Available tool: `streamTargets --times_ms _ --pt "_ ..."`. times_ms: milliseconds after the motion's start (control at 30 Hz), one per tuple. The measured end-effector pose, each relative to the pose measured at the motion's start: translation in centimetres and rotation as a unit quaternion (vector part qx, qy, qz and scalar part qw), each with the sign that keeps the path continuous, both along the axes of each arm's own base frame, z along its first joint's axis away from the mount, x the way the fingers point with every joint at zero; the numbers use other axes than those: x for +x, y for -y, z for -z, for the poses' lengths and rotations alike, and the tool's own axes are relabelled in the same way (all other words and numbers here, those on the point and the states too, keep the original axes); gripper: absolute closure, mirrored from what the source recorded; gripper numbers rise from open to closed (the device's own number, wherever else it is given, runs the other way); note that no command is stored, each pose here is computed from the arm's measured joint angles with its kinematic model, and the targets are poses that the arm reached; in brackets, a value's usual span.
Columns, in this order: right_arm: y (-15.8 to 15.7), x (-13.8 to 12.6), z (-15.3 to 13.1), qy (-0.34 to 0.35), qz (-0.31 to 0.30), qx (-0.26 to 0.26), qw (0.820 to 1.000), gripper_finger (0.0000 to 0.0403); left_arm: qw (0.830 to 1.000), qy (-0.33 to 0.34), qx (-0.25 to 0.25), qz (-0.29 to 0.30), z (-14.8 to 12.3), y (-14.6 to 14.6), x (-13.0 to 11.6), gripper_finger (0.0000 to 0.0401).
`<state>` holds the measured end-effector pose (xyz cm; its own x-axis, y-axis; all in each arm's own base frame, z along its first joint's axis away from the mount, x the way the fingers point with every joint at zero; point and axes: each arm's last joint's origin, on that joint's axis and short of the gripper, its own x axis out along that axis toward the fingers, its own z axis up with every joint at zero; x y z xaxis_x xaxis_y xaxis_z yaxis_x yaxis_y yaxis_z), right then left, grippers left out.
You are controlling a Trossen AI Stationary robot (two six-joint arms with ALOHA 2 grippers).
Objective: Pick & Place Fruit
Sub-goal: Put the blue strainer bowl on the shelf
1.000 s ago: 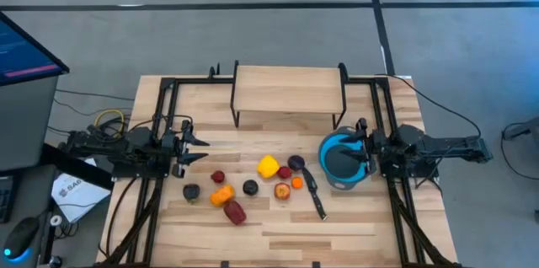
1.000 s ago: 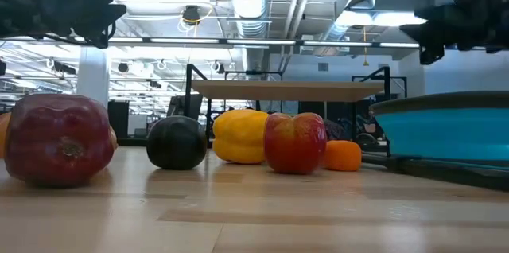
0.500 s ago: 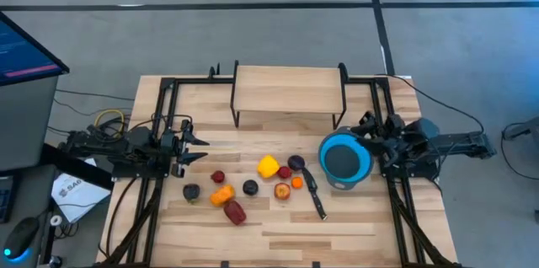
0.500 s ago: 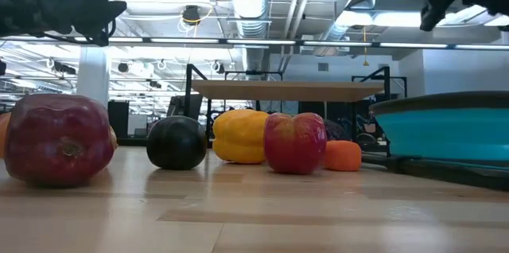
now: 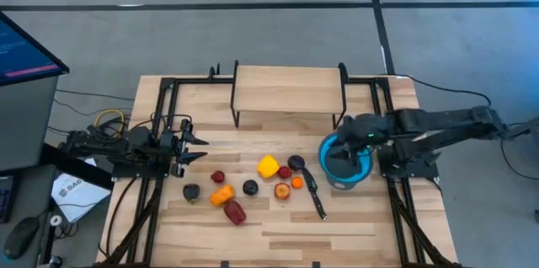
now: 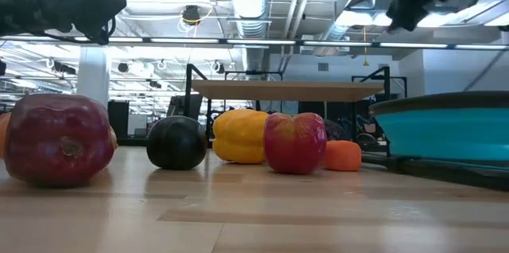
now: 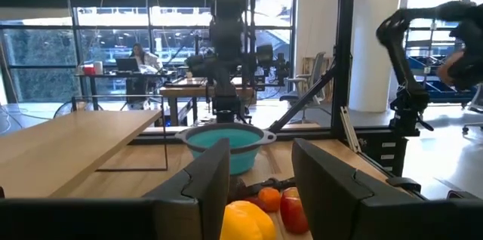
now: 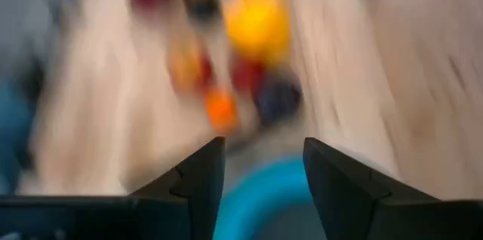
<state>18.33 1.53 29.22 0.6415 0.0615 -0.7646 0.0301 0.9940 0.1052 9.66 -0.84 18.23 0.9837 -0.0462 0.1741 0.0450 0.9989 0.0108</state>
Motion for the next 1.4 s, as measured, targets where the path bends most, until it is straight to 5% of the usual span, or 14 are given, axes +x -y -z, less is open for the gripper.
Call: streamTargets --times_ms 200,333,500,767,967,1133,1300,1400 --pt "1.1 5.6 -0.1 -0.167 -0.137 -0.084 0.973 0.0212 1.0 -0.015 0.002 0.0 0.2 0.0 0.3 0.0261" --pt "2.3 8.4 1.9 -0.273 -0.219 -0.099 0.931 0.0165 1.0 -0.028 0.003 0.0 0.4 0.1 0.6 0.0261" --pt "3.1 11.5 5.1 -0.31 -0.279 -0.116 0.901 0.0132 1.0 -0.03 0.003 0.0 0.4 0.1 0.9 0.0261" --pt "3.4 12.8 8.2 -0.367 -0.312 -0.147 0.864 0.0145 0.999 -0.046 0.005 0.0 0.7 0.1 1.3 0.0261" --pt "3.7 13.4 9.9 -0.389 -0.333 -0.142 0.847 0.0187 0.999 -0.052 0.005 0.0 0.8 0.2 1.6 0.0261" --pt "3.6 13.6 10.5 -0.399 -0.337 -0.138 0.842 0.0267 0.998 -0.056 0.006 0.001 0.8 0.2 1.7 0.0261" --pt "3.6 13.2 10.0 -0.411 -0.314 -0.124 0.847 0.0372 0.998 -0.056 0.004 0.001 0.8 0.2 1.7 0.0261" --pt "3.6 12.5 9.0 -0.407 -0.289 -0.091 0.862 0.0384 0.999 -0.054 0.004 0.001 0.8 0.2 1.7 0.0261"
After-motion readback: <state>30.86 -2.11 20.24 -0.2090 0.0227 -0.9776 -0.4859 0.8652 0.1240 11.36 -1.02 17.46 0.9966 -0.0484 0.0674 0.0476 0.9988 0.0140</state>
